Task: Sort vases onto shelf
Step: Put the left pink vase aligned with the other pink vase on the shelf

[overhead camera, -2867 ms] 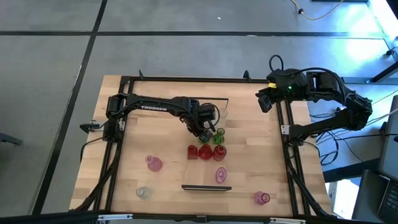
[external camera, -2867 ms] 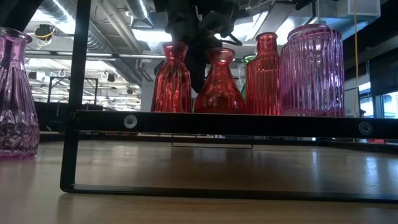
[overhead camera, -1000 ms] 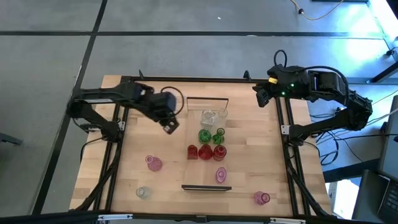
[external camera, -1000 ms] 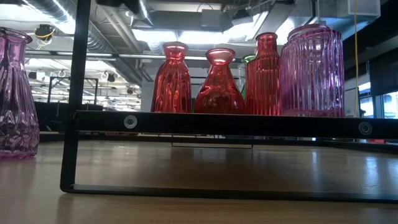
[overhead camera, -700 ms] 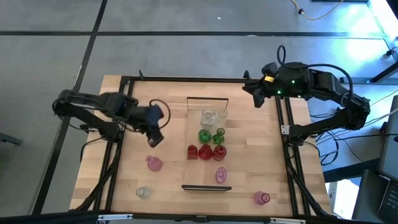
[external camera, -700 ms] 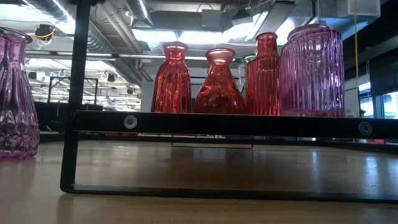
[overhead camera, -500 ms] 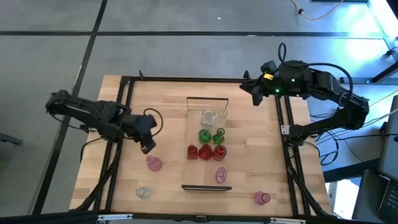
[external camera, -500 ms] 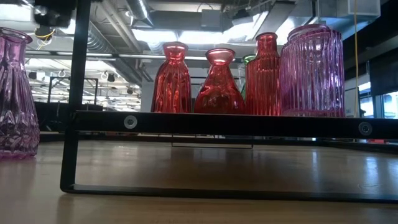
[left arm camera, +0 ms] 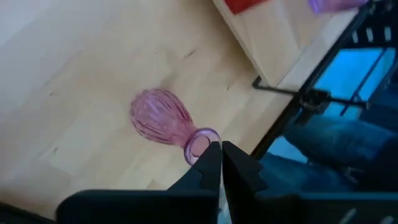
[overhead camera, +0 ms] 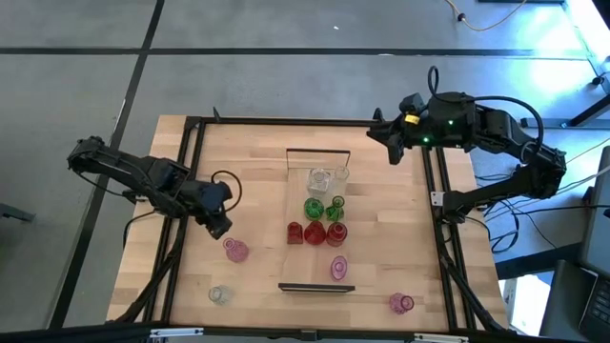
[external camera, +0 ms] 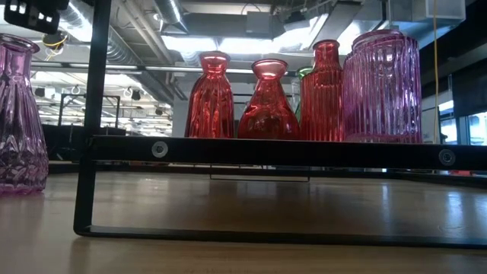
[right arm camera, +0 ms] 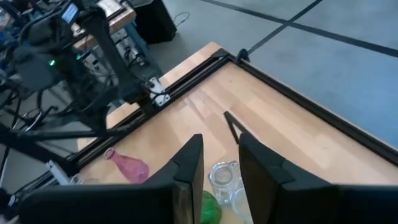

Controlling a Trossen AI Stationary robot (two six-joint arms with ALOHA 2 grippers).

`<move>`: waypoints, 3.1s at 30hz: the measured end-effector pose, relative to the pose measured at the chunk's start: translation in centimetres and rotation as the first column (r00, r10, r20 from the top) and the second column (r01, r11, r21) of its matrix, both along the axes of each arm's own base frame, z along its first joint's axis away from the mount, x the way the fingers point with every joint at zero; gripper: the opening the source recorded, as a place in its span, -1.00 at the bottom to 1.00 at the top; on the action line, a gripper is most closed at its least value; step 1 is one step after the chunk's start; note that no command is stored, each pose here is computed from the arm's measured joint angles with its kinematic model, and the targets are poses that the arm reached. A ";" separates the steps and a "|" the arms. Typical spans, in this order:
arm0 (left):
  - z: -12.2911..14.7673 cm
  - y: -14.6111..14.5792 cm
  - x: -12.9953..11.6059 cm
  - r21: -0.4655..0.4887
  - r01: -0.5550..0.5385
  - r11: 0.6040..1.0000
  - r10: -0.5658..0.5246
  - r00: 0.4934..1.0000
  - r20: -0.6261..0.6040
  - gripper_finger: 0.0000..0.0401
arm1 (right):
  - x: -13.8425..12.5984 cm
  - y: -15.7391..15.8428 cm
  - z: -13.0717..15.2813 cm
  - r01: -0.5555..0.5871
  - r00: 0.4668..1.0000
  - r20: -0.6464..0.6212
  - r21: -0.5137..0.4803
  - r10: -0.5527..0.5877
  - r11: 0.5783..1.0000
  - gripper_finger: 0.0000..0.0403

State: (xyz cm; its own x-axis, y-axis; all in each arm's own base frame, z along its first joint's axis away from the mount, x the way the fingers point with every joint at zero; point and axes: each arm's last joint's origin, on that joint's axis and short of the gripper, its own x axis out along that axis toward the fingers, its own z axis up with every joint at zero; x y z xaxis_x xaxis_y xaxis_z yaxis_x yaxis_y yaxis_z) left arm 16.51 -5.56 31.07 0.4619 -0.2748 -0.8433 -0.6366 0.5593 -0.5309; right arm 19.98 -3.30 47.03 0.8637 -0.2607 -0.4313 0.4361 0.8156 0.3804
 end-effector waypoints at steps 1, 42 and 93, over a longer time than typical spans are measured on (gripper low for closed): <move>0.0 0.0 0.0 -0.001 -0.011 1.000 0.011 1.000 -0.001 -0.94 | 0.0 0.0 0.0 -0.012 1.000 -0.002 -0.003 0.012 1.000 -0.58; -2.5 -5.2 -0.6 0.038 -0.392 0.919 0.388 0.886 -0.254 -0.23 | -0.1 0.4 -0.3 -0.154 0.987 -0.044 -0.016 0.153 0.988 -0.58; -2.8 -7.3 3.4 -0.098 -0.376 0.922 0.376 0.927 -0.020 -0.97 | -0.1 0.5 -0.3 -0.199 0.979 -0.033 0.017 0.199 0.980 -0.58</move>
